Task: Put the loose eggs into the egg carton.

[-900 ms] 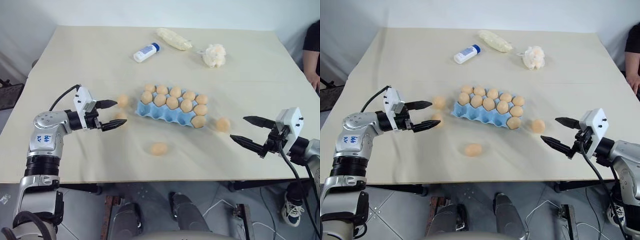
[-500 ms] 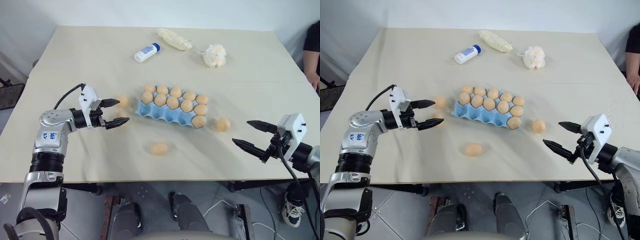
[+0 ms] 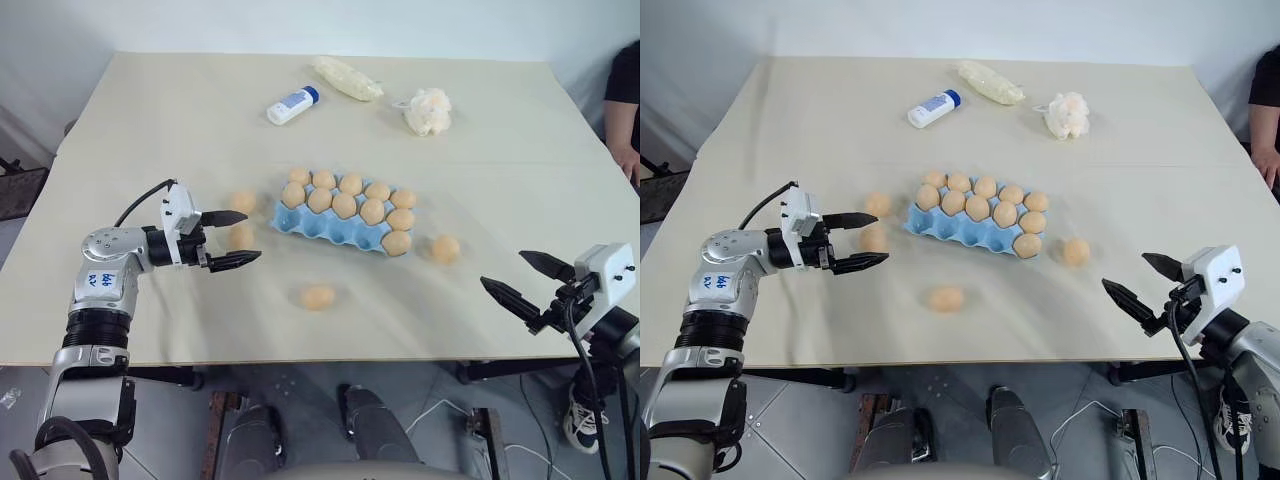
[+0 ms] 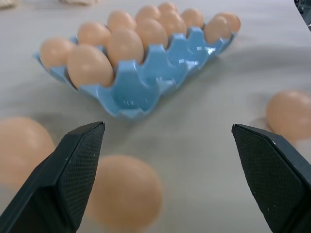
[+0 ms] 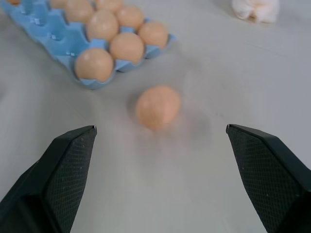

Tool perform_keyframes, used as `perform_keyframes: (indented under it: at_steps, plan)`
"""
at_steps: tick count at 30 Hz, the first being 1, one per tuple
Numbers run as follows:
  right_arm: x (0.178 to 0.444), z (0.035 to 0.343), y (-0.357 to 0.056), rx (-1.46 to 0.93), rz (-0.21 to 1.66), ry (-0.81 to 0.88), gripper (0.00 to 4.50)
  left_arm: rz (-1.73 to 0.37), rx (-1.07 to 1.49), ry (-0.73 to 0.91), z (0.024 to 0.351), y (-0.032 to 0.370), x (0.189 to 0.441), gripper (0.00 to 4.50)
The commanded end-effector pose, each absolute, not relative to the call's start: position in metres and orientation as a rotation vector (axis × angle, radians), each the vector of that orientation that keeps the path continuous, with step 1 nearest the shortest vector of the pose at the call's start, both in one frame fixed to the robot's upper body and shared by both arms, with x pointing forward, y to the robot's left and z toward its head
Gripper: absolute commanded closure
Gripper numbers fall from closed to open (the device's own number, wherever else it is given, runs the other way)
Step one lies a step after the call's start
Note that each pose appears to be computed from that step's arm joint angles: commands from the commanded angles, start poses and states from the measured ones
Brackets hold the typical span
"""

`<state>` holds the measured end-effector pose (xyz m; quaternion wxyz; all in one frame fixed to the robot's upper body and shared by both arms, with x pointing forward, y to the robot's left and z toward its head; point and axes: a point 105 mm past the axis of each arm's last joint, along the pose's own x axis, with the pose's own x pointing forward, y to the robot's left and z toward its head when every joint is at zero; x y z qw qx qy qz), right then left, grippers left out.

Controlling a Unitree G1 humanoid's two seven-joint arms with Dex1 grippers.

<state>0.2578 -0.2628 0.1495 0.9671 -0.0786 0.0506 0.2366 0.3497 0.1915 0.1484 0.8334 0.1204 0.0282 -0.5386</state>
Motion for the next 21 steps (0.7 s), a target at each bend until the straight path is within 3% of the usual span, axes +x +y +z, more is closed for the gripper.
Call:
perform_keyframes:
  at_steps: [1,11,21]
  plan:
    - [0.269,0.151,-0.256,-0.170,0.469,0.055,0.00,-1.161,0.273,0.005,0.158,0.194,0.346,0.04]
    - [0.326,0.124,-0.233,-0.163,0.456,0.097,0.00,-1.198,0.256,-0.034,0.159,0.194,0.336,0.04]
    - [0.345,0.114,-0.212,-0.164,0.494,0.158,0.00,-1.181,0.258,-0.041,0.158,0.195,0.333,0.04]
